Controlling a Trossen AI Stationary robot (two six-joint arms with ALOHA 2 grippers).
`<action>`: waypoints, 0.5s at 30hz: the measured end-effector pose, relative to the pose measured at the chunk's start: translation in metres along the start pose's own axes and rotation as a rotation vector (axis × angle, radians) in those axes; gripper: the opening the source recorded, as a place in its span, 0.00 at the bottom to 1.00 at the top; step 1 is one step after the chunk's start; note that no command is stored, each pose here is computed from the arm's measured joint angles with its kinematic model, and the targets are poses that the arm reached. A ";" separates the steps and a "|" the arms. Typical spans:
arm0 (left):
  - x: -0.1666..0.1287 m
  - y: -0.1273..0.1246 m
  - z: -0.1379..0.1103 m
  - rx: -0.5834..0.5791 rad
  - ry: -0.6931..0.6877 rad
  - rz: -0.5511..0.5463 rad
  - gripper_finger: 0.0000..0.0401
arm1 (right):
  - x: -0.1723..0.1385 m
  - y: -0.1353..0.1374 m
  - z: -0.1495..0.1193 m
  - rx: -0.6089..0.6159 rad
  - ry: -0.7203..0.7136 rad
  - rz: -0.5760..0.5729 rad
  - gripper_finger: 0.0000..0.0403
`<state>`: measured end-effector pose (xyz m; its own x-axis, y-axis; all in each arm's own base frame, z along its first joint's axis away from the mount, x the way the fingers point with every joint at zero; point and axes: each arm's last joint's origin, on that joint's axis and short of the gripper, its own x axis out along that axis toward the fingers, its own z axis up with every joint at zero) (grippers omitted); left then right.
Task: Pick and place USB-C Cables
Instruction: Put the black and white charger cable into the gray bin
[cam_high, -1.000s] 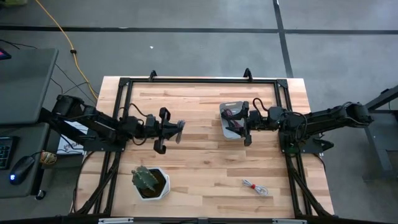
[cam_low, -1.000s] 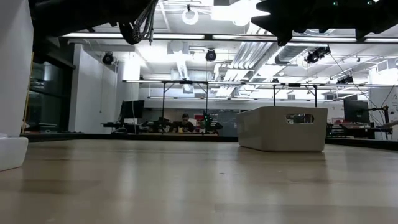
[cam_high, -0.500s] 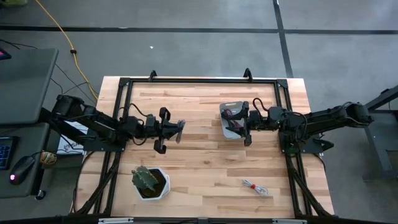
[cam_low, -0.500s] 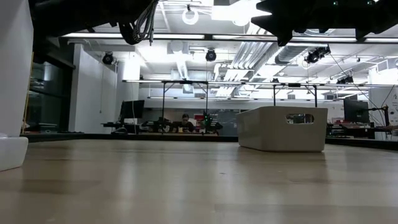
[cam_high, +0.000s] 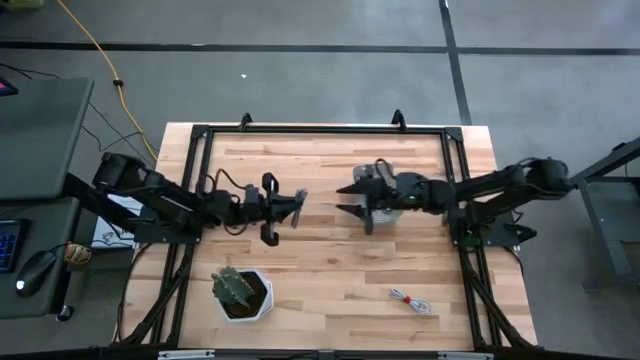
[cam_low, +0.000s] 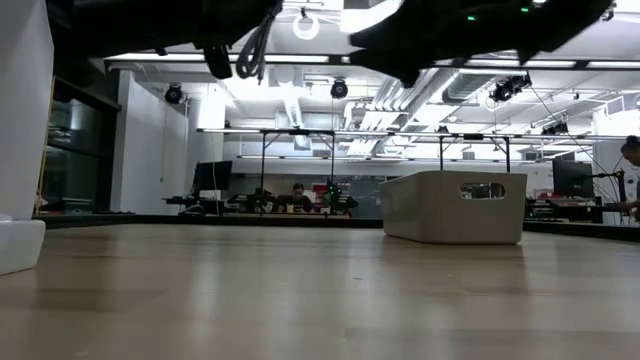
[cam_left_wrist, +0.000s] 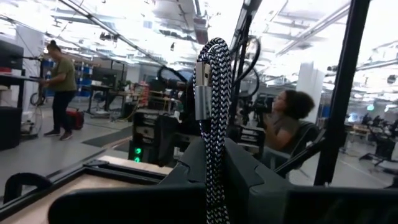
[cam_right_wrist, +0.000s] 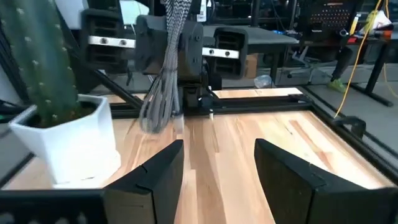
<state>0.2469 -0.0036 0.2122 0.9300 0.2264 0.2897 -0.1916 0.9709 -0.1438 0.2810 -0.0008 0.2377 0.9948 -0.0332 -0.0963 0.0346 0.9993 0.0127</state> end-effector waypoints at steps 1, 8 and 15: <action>0.002 -0.001 -0.002 0.006 0.005 0.005 0.00 | 0.007 0.000 0.001 -0.015 0.004 0.000 0.47; 0.016 -0.011 -0.006 0.013 0.011 -0.001 0.00 | 0.048 0.006 0.006 -0.023 0.018 0.143 0.47; 0.016 -0.013 -0.006 0.021 0.009 -0.006 0.00 | 0.067 0.009 0.008 0.001 0.020 0.219 0.47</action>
<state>0.2664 -0.0134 0.2132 0.9341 0.2196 0.2816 -0.1920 0.9737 -0.1224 0.3489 0.0055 0.2394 0.9765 0.1847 -0.1108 -0.1818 0.9827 0.0361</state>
